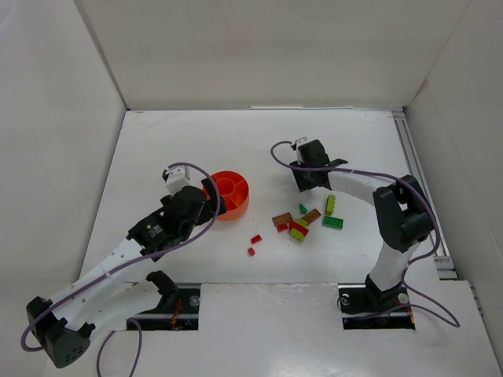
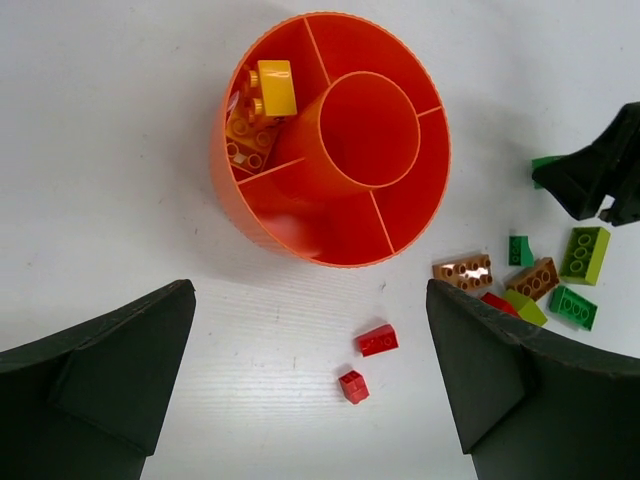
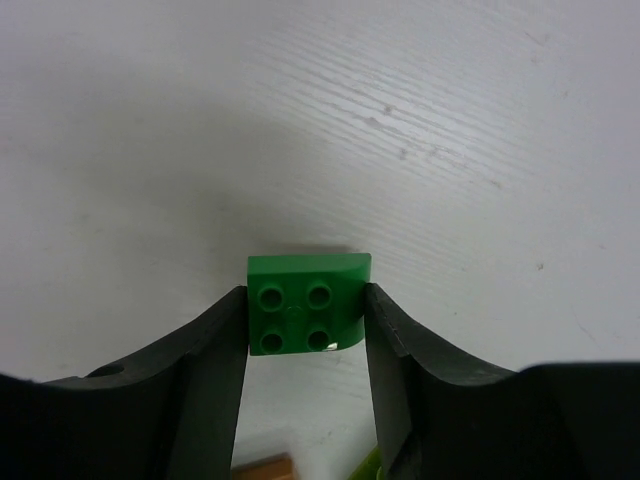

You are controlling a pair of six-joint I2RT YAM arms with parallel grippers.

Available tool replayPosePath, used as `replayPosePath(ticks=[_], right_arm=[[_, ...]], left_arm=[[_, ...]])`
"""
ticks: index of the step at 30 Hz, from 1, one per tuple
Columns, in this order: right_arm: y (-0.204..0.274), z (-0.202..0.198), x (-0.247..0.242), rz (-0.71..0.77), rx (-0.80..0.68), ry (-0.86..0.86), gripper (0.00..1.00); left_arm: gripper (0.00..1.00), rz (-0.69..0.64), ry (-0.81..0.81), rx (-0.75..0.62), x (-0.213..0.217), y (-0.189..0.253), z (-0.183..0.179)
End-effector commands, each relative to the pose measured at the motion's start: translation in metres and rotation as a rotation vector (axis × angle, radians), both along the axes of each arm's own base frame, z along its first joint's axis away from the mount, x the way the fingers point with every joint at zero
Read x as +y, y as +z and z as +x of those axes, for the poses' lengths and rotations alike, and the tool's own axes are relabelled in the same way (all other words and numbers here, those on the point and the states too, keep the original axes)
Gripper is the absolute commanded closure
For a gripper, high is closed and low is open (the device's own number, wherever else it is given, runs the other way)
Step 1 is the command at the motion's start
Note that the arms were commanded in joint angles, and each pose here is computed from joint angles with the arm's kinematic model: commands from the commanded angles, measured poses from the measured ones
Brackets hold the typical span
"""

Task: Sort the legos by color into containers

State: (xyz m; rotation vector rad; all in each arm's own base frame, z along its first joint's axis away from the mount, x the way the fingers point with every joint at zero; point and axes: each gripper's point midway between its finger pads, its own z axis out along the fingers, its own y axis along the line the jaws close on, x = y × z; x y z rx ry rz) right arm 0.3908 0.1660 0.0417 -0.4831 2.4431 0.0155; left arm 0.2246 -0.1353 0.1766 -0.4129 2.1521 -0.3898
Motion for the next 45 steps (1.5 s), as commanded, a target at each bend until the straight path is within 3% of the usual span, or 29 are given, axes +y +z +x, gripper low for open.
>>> replayPosePath(ticks=[1, 10, 17, 22, 30, 35, 40, 45], right_arm=[[0.077, 0.006, 0.053, 0.071, -0.184, 0.175, 0.74], [0.178, -0.027, 0.169, 0.233, -0.360, 0.458, 0.73], [0.192, -0.029, 0.240, 0.330, -0.378, 0.593, 0.72], [0.191, -0.023, 0.268, 0.347, -0.366, 0.616, 0.72], [0.190, -0.006, 0.245, 0.289, -0.400, 0.447, 0.70], [0.190, 0.014, 0.225, 0.292, -0.398, 0.392, 0.56], [0.162, 0.057, 0.206, 0.265, -0.324, 0.275, 0.28], [0.161, 0.112, 0.202, 0.212, -0.391, 0.228, 0.08]], left_arm=[[0.00, -0.029, 0.063, -0.033, 0.008, 0.017, 0.002], [0.00, -0.044, 0.073, -0.031, 0.007, 0.018, 0.003], [0.00, -0.017, 0.136, -0.034, 0.027, 0.030, 0.003], [0.00, -0.007, 0.163, -0.062, 0.036, 0.044, 0.004], [0.00, 0.022, 0.171, -0.070, 0.041, 0.052, 0.004], [0.00, 0.014, 0.154, -0.088, 0.037, 0.060, 0.008], [0.00, 0.026, 0.132, -0.066, 0.032, 0.055, 0.008], [0.00, 0.041, 0.129, -0.065, 0.029, 0.059, 0.018]])
